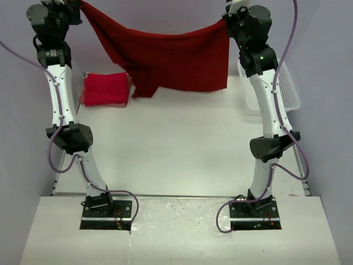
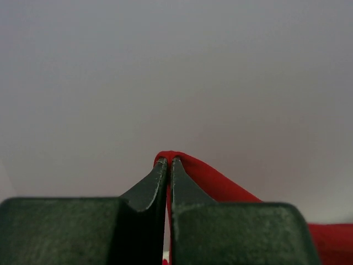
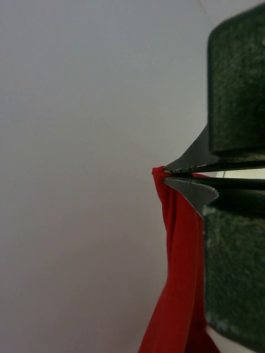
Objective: Fold and stack the t-shirts
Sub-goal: Flatten out the tshirt
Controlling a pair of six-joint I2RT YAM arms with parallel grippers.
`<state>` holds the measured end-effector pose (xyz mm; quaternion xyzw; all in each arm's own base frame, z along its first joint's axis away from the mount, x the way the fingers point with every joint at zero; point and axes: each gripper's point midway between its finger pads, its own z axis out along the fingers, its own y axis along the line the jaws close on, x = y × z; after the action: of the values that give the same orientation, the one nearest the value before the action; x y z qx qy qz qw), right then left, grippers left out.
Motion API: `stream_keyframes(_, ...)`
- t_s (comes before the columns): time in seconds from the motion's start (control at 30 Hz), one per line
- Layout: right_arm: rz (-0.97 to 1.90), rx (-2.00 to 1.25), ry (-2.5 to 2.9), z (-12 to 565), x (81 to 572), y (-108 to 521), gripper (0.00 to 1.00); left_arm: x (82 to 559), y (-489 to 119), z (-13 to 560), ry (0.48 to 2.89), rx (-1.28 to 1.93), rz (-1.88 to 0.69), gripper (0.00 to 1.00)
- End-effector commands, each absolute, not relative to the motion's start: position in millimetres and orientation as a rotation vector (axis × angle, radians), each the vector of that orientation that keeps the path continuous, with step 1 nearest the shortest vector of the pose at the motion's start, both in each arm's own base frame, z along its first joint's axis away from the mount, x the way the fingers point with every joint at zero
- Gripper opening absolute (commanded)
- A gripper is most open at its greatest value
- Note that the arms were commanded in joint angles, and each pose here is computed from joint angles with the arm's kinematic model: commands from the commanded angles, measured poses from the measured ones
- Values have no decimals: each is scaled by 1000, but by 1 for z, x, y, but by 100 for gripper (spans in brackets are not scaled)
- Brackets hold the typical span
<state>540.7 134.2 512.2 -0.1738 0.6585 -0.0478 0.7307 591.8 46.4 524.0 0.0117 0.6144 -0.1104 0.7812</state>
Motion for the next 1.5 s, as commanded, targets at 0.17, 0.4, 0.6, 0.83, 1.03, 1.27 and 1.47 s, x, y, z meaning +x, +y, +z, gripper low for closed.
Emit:
stream_keyframes(0.17, -105, -348, 1269, 597, 471, 110, 0, 495, 31, 644, 1027, 166, -295, 0)
stream_keyframes(0.4, -25, -166, 1681, 453, 493, 102, 0, 520, -34, 479, 1479, 134, -361, 0)
stream_keyframes(0.6, 133, 131, 2076, 279, 453, 108, 0, 457, -47, 329, 1734, -298, -533, 0)
stream_keyframes(0.83, 65, 483, 2145, 228, 392, 72, 0, 367, -47, 253, 1903, -460, -467, 0)
stream_keyframes(1.03, -66, 606, 2244, 172, 340, 47, 0, 320, -41, 214, 2078, -445, -381, 0)
stream_keyframes(1.27, -86, 642, 2301, 139, 298, 37, 0, 286, -54, 183, 2195, -412, -444, 0)
stream_keyframes(1.47, -49, 699, 2388, 114, 269, 43, 0, 261, -58, 166, 2284, -432, -450, 0)
